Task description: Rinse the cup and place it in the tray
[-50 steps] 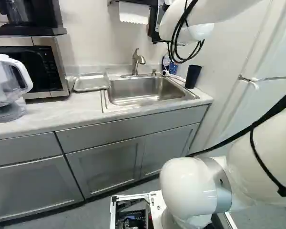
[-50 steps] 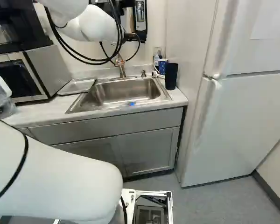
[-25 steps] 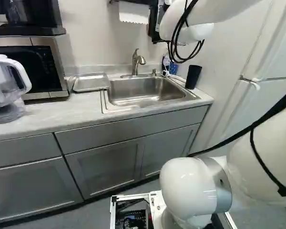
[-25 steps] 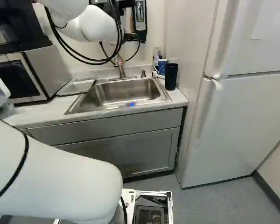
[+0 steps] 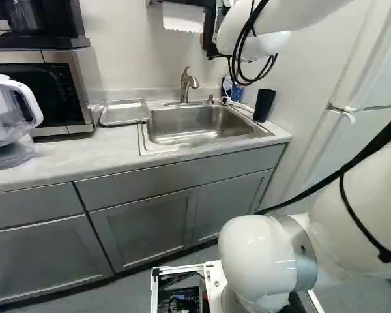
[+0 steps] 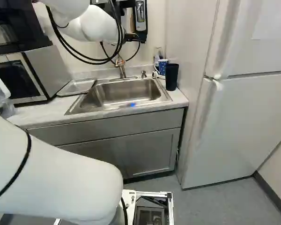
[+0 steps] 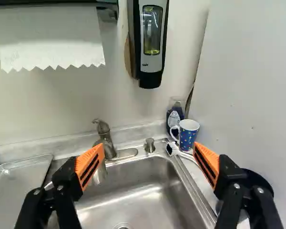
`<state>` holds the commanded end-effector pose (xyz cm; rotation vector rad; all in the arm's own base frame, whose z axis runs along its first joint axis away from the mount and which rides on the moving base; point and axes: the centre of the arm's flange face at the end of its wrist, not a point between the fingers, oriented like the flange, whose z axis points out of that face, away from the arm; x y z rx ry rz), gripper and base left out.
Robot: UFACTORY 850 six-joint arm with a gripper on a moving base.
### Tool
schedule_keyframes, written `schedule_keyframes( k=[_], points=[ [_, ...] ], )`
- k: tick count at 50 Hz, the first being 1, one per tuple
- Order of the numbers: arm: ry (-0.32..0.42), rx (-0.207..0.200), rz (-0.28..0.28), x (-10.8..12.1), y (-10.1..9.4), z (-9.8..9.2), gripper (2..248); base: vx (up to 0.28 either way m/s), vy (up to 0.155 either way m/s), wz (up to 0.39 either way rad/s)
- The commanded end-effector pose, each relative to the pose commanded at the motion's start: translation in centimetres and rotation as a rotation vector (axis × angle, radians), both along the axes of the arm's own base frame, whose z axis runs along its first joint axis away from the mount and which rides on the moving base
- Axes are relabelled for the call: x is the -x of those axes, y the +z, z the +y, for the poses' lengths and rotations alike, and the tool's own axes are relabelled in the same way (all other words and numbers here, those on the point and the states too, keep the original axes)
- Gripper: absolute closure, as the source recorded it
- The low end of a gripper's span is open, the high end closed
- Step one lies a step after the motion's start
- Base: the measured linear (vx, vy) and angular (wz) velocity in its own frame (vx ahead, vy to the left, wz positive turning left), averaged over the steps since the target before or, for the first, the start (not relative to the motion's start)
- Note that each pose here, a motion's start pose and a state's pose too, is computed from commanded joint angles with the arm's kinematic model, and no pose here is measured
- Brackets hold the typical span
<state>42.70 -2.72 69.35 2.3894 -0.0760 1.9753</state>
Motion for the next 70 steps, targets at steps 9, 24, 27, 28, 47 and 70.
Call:
schedule_keyframes(
  k=[9,24,27,28,47,70],
  points=[
    [0.008,0.000,0.004,-1.2,0.1,0.3,3,0.000,0.000,0.000],
    [0.026,-0.001,0.014,-3.7,0.2,1.0,3,0.000,0.000,0.000],
    [0.030,-0.001,0.018,-4.2,0.2,1.1,3,0.000,0.000,0.000],
    [0.031,-0.001,0.019,-4.3,0.2,1.2,3,0.000,0.000,0.000],
    [0.058,-0.003,0.072,-7.5,-0.1,2.4,3,0.000,0.000,0.000],
    [0.085,-0.003,0.157,-11.3,-0.7,3.9,3,0.000,0.000,0.000]
  ],
)
